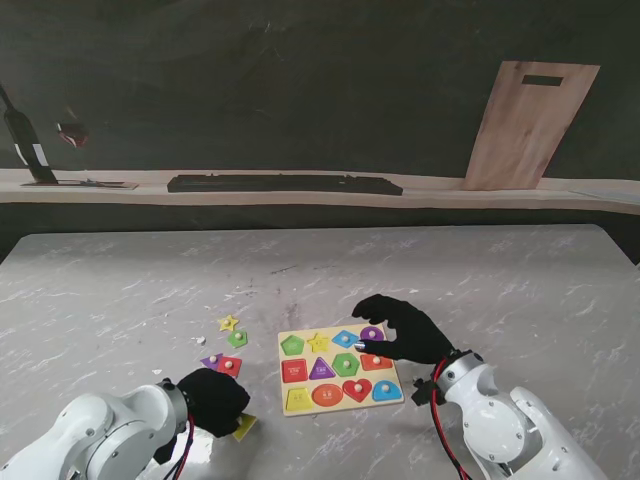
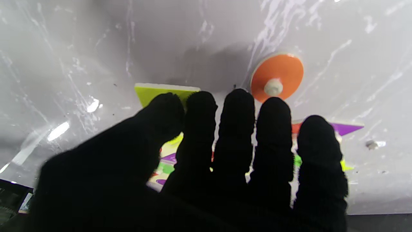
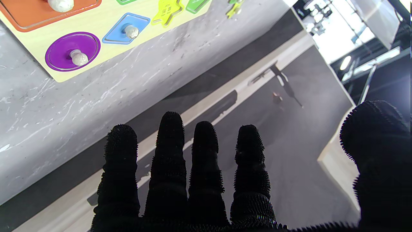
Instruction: Fit puzzle pieces into a puzzle board
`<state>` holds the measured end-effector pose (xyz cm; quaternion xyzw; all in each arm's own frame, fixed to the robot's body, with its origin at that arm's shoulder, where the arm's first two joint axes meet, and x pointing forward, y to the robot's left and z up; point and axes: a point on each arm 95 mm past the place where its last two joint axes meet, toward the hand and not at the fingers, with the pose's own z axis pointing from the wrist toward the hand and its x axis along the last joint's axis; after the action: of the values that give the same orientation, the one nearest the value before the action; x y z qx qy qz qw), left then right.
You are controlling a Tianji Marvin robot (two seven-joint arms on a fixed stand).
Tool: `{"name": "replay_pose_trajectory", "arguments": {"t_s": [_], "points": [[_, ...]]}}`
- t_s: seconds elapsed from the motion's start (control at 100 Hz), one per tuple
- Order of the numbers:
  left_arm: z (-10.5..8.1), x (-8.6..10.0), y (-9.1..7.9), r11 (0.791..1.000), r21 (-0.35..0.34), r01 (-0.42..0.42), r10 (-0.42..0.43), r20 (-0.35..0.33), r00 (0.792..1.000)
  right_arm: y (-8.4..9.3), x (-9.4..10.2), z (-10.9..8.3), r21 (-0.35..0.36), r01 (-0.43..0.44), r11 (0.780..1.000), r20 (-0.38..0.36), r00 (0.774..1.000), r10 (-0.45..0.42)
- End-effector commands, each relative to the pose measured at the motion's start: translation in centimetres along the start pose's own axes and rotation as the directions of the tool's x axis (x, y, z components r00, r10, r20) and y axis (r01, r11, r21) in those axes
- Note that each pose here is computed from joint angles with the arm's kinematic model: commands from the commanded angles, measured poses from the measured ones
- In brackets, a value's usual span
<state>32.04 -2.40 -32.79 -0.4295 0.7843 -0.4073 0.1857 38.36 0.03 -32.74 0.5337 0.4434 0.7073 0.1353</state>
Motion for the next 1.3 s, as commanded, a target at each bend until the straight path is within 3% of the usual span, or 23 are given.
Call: {"name": "replay_pose_trajectory", "arguments": {"t_s": [0.0,0.75,1.29], "points": [[0.2,-0.2,-1.0,1.000,0.017,-0.003,0.003,-0.008,1.000,-0.4,0.2,0.0,0.007,-0.008,1.000,-0.005,1.000,0.008],[6.5,-1.5,-5.7,0.998,0.068,0.005,0.005,-0.147,0.989,-0.1,-0.2,0.1,-0.004,-0.023,1.000,-0.001,1.000,0.023],[9.3,-0.8,-6.9,0.991,0.085,-0.108,0.128,-0.286,0.950,0.3,-0.4,-0.2,-0.020,-0.033,0.999,0.002,0.999,0.033]]}}
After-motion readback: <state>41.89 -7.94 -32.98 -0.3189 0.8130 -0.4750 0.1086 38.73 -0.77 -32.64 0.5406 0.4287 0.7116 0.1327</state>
